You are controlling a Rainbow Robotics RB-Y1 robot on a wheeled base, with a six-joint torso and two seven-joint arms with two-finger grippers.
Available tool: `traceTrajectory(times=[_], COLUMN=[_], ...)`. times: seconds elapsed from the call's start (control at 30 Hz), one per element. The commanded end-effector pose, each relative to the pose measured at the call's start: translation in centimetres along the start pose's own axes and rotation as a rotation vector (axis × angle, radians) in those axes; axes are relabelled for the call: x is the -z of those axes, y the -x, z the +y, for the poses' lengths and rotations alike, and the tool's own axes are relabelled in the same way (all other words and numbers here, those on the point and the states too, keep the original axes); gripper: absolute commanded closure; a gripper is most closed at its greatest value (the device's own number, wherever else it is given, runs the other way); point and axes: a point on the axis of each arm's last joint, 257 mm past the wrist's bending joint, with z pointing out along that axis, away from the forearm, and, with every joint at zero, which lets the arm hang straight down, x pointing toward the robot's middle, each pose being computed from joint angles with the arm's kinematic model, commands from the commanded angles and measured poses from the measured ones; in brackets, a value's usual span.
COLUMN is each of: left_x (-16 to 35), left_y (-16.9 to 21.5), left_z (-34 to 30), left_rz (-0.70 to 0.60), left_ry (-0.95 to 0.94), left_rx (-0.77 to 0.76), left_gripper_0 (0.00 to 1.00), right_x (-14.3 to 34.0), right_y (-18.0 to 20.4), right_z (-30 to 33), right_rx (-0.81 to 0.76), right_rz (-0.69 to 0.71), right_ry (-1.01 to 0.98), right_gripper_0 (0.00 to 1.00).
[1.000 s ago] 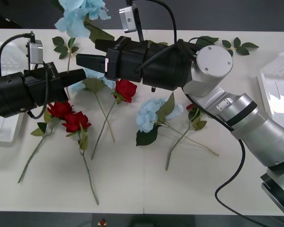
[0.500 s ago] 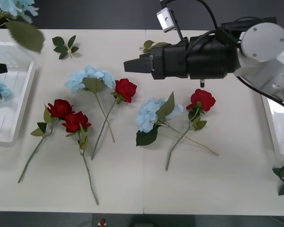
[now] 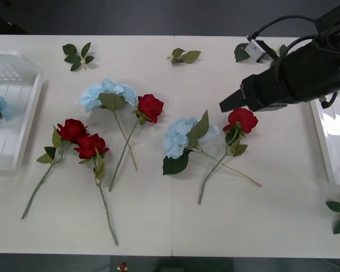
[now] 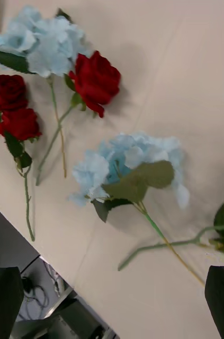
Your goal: Put the red flowers into the right box and the blue flowers into the left box
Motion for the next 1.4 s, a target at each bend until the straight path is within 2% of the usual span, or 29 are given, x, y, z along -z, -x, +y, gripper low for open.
traceTrajectory(times=[0.03, 0.27, 0.47, 0.6, 0.77, 0.9, 1.0, 1.07, 1.1, 1.13, 1.17, 1.3, 1.4], left_x=[-0.7, -3.6, -4.9, -5.7, -6.1, -6.1, -6.1, -6.1, -5.8, -5.6, -5.1, -2.4, 0.0], left_y=[1.5, -0.9, -3.9, -6.3, -7.3, -7.4, -7.5, -7.4, -7.8, -7.6, -7.3, -5.2, -2.9], left_z=[3.3, 3.0, 1.7, 0.6, 0.1, -0.2, -0.5, -0.7, -1.3, -1.5, -2.0, -4.4, -6.8], left_rz=[-0.041, -0.018, 0.027, 0.063, 0.080, 0.079, 0.079, 0.079, 0.097, 0.097, 0.106, 0.135, 0.142], left_ry=[0.108, 0.126, 0.115, 0.103, 0.099, 0.086, 0.071, 0.064, 0.022, 0.012, -0.016, -0.103, -0.175], left_rx=[-0.037, -0.026, -0.008, 0.007, 0.010, 0.019, 0.030, 0.036, 0.072, 0.082, 0.091, 0.061, 0.027], left_gripper_0=[1.00, 1.00, 1.00, 1.00, 0.98, 0.69, 0.59, 0.58, 0.47, 0.44, 0.36, 0.25, 0.23], right_x=[1.2, -1.7, -5.0, -7.2, -9.4, -10.4, -11.3, -11.5, -12.2, -12.3, -12.6, -13.3, -14.0], right_y=[-0.2, -3.7, -3.6, -3.2, -2.8, -3.4, -4.0, -4.1, -3.9, -3.9, -3.7, -3.5, -3.5], right_z=[-1.7, -7.2, -9.4, -9.9, -9.7, -10.5, -11.0, -11.1, -11.2, -11.2, -11.2, -11.1, -11.1], right_rx=[-0.145, -0.279, -0.374, -0.358, -0.347, -0.330, -0.305, -0.308, -0.312, -0.315, -0.315, -0.316, -0.321], right_rz=[0.025, 0.095, 0.068, 0.067, 0.063, 0.079, 0.090, 0.091, 0.087, 0.087, 0.084, 0.085, 0.084], right_ry=[-0.114, -0.311, -0.368, -0.402, -0.415, -0.452, -0.483, -0.484, -0.479, -0.478, -0.479, -0.485, -0.481], right_gripper_0=[0.00, 0.00, 0.00, 0.00, 0.00, 0.00, 0.00, 0.00, 0.00, 0.00, 0.00, 0.00, 0.00])
